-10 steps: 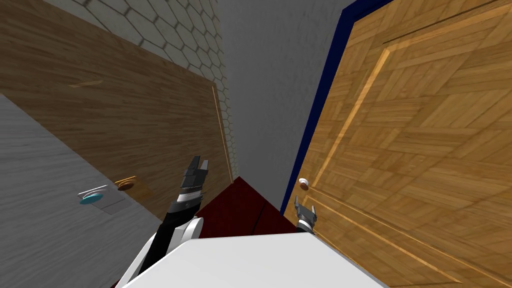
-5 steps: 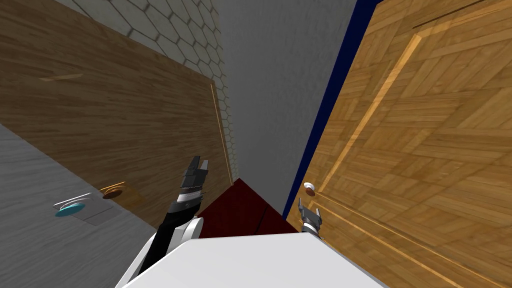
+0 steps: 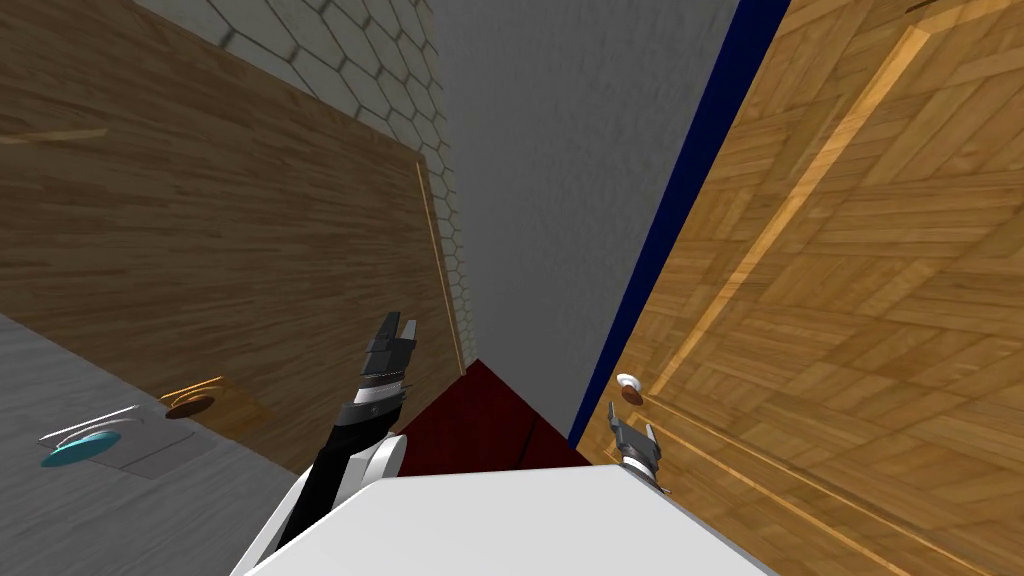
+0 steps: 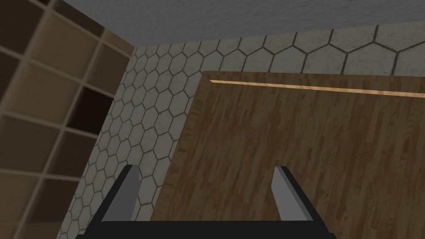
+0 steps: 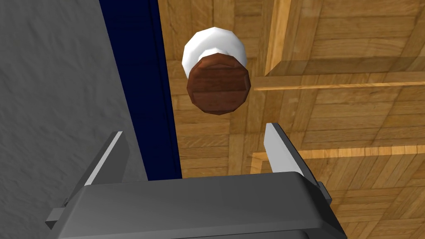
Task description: Pull the door open
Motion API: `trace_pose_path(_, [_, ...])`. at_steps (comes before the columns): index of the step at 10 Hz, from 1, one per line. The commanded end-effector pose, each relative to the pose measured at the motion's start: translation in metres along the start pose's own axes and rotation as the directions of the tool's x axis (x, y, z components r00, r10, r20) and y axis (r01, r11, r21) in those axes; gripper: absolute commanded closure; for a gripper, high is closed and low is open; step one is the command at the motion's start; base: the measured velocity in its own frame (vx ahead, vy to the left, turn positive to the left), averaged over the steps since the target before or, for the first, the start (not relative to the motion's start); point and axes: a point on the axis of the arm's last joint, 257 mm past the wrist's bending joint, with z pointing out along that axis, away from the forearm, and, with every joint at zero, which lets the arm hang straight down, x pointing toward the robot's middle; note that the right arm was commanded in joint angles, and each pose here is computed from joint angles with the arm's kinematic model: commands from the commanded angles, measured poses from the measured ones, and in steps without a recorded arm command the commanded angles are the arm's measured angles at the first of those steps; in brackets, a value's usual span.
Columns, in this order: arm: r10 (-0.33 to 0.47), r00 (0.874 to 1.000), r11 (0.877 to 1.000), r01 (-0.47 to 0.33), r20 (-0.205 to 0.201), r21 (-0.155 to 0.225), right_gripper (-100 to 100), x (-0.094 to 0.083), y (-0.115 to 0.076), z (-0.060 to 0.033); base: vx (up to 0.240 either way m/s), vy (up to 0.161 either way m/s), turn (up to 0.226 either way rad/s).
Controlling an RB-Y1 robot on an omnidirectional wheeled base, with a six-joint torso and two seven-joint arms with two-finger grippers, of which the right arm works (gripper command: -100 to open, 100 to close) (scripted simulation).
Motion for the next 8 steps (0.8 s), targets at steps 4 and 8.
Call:
trace_pose_path(4, [0.004,1.000,1.000,-0.004,0.001,0.004,-100,0.000,0.040,0.0069,0.097,0.004,-0.008])
trace_pose_path(8, [0.004,1.000,1.000,-0.004,0.002,0.005,-100,0.002,0.070,0.0128,0.095,-0.004,-0.006])
